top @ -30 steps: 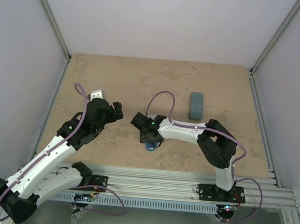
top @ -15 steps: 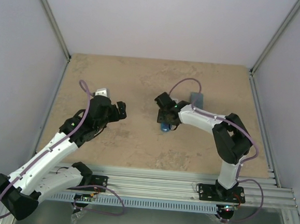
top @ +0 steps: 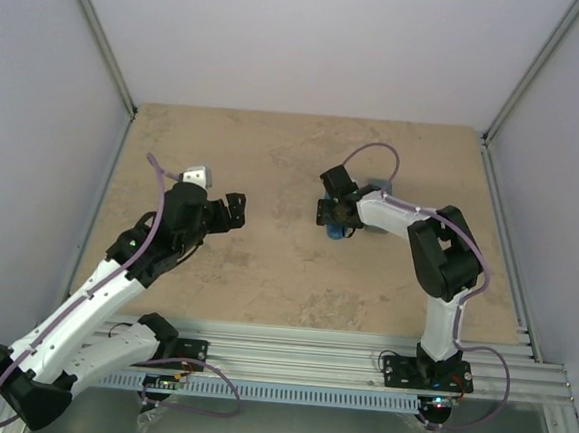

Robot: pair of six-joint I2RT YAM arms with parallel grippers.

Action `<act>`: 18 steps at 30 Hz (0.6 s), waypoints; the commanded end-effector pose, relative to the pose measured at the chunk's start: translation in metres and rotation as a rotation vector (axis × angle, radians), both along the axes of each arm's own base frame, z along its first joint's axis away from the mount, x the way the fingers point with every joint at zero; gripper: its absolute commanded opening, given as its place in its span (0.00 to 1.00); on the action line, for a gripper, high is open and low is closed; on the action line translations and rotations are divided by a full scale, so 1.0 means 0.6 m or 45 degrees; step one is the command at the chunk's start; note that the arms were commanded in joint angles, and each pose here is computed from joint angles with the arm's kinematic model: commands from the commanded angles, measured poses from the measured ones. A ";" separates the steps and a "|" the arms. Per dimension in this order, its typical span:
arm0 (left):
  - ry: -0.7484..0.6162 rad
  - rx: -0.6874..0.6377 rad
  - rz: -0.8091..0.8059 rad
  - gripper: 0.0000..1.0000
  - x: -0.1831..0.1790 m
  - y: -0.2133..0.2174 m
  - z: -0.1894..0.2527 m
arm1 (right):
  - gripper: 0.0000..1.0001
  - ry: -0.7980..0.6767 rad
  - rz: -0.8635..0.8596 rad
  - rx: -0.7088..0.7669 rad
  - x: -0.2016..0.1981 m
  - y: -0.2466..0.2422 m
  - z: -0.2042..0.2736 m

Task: Organize the sunglasses
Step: Place the sunglasses case at the center of the board, then reset both arms

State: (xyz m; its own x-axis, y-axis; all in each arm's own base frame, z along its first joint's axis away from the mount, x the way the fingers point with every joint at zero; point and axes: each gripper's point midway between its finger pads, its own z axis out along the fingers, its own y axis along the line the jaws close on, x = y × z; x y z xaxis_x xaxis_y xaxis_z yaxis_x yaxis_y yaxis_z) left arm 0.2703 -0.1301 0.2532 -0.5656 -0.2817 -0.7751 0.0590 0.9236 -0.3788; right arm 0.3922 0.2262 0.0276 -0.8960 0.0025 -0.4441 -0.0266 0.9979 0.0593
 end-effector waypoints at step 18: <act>-0.355 -0.065 0.072 0.99 -0.053 0.067 0.176 | 0.92 -0.619 -0.105 0.165 -0.147 -0.162 0.361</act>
State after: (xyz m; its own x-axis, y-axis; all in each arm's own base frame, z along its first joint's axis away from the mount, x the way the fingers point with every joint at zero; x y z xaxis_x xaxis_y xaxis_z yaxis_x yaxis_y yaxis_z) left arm 0.2475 -0.1078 0.3420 -0.3660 -0.3384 -0.8669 0.1503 0.8978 -0.4140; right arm 0.3364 0.1749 0.2271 -0.6308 0.1273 -0.7654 -0.0873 0.9685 0.2330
